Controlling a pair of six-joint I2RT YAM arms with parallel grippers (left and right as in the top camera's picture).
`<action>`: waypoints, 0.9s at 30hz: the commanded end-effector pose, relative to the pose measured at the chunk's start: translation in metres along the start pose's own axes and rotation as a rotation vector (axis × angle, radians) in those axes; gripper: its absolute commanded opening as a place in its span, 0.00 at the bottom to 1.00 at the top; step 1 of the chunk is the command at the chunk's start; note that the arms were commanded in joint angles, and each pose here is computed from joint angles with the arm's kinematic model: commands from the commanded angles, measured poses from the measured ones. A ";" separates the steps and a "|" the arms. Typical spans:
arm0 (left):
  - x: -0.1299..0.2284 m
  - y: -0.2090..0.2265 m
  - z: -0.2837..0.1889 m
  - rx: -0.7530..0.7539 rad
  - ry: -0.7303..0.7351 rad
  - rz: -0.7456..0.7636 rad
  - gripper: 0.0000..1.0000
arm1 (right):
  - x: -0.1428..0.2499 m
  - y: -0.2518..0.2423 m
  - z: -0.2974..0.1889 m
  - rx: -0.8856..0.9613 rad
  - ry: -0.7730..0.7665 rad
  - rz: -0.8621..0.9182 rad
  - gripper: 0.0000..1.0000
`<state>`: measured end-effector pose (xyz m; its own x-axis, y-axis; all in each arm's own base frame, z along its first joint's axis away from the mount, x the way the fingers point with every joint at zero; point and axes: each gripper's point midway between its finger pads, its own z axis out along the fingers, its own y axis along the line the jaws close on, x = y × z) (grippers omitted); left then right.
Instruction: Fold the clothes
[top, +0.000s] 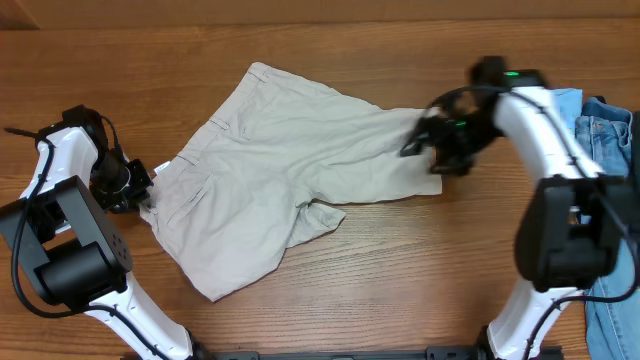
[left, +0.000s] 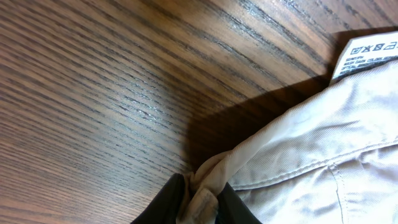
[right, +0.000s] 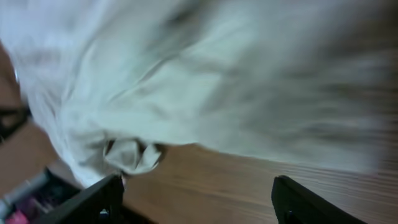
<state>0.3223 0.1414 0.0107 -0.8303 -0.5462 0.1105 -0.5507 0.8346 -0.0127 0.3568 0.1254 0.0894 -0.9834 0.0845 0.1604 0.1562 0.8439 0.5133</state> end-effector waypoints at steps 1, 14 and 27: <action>-0.001 -0.004 -0.011 0.034 -0.028 0.015 0.18 | 0.032 0.035 0.029 0.068 0.051 -0.092 0.79; -0.001 -0.007 -0.011 0.056 -0.031 0.016 0.20 | 0.084 0.057 0.132 0.149 0.078 -0.137 0.74; -0.002 -0.007 -0.011 0.056 -0.032 0.016 0.19 | 0.120 0.033 0.087 0.340 0.172 -0.095 0.04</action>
<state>0.3255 0.1385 0.0107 -0.8309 -0.5459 0.1073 -0.5520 0.8330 -0.0366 0.2338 0.2284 0.0173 -0.9381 -0.0263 0.3455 0.0800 0.9537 0.2899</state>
